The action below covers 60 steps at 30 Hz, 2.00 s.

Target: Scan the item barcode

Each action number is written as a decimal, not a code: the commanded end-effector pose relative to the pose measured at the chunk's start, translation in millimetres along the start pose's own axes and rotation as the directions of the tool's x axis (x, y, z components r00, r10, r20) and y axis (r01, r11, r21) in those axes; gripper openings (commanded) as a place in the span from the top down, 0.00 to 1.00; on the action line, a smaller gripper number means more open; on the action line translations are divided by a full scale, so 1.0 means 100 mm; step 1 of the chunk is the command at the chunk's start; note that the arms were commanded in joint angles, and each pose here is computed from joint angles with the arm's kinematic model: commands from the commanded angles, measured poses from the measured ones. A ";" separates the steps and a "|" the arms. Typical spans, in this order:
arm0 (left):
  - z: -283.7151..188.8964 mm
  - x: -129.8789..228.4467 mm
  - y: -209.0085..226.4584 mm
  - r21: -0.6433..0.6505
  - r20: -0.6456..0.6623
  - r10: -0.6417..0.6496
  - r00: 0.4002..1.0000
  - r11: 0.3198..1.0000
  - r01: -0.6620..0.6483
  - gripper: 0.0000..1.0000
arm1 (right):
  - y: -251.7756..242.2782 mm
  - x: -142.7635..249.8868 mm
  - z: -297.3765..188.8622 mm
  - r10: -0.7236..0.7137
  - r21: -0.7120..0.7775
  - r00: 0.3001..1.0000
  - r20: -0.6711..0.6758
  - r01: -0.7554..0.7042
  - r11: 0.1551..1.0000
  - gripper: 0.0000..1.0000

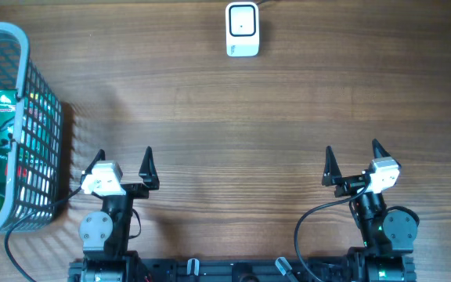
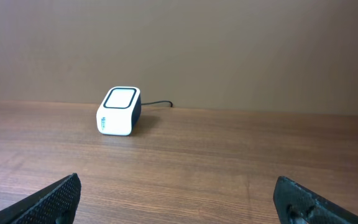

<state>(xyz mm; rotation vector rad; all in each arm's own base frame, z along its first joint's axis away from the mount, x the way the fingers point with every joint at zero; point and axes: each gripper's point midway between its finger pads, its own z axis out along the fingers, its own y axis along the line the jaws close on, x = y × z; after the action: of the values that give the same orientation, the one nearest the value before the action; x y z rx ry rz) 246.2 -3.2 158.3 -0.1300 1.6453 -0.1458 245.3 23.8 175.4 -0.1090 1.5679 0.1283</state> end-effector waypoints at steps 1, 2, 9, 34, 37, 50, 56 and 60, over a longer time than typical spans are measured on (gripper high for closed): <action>0.00 0.02 0.00 0.003 0.001 0.022 1.000 1.000 -0.022 0.00 | -0.01 -0.01 0.00 -0.013 0.007 1.000 0.007 0.013 1.000 0.00; 0.00 0.02 0.00 0.007 0.001 0.022 1.000 1.000 -0.022 0.00 | -0.01 -0.01 0.00 -0.013 0.007 1.000 0.006 0.013 1.000 0.00; 0.00 0.02 0.00 0.007 0.001 0.022 1.000 1.000 -0.022 0.00 | -0.01 -0.01 0.00 -0.013 0.007 1.000 0.007 0.013 1.000 0.00; -0.12 0.03 -0.14 0.055 -0.119 -0.066 0.991 0.996 0.073 0.00 | -0.01 -0.01 0.00 -0.013 0.007 1.000 0.006 0.013 1.000 0.00; -0.12 0.04 -0.13 0.049 -0.126 -0.101 0.987 0.993 0.107 0.00 | -0.01 -0.01 0.00 -0.013 0.007 1.000 0.007 0.013 1.000 0.00; -0.24 -0.48 -0.21 0.055 -0.063 -0.187 0.980 0.980 0.190 0.00 | -0.01 -0.01 0.00 -0.013 0.007 1.000 0.006 0.013 1.000 0.00; -0.16 -0.77 -0.26 0.018 -0.163 -0.191 0.968 0.980 0.196 0.00 | -0.01 -0.01 0.00 -0.013 0.007 1.000 0.007 0.013 1.000 0.00; 0.01 -1.13 -0.36 -0.004 -0.290 -0.176 0.941 0.983 0.183 0.00 | -0.01 -0.01 0.00 -0.013 0.007 1.000 0.006 0.013 1.000 0.00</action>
<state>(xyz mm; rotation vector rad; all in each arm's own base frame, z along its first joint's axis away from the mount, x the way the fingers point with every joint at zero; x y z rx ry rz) 243.1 -15.0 238.6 -0.2822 1.8881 -0.3236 245.3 23.8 175.4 -0.1090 1.5679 0.1283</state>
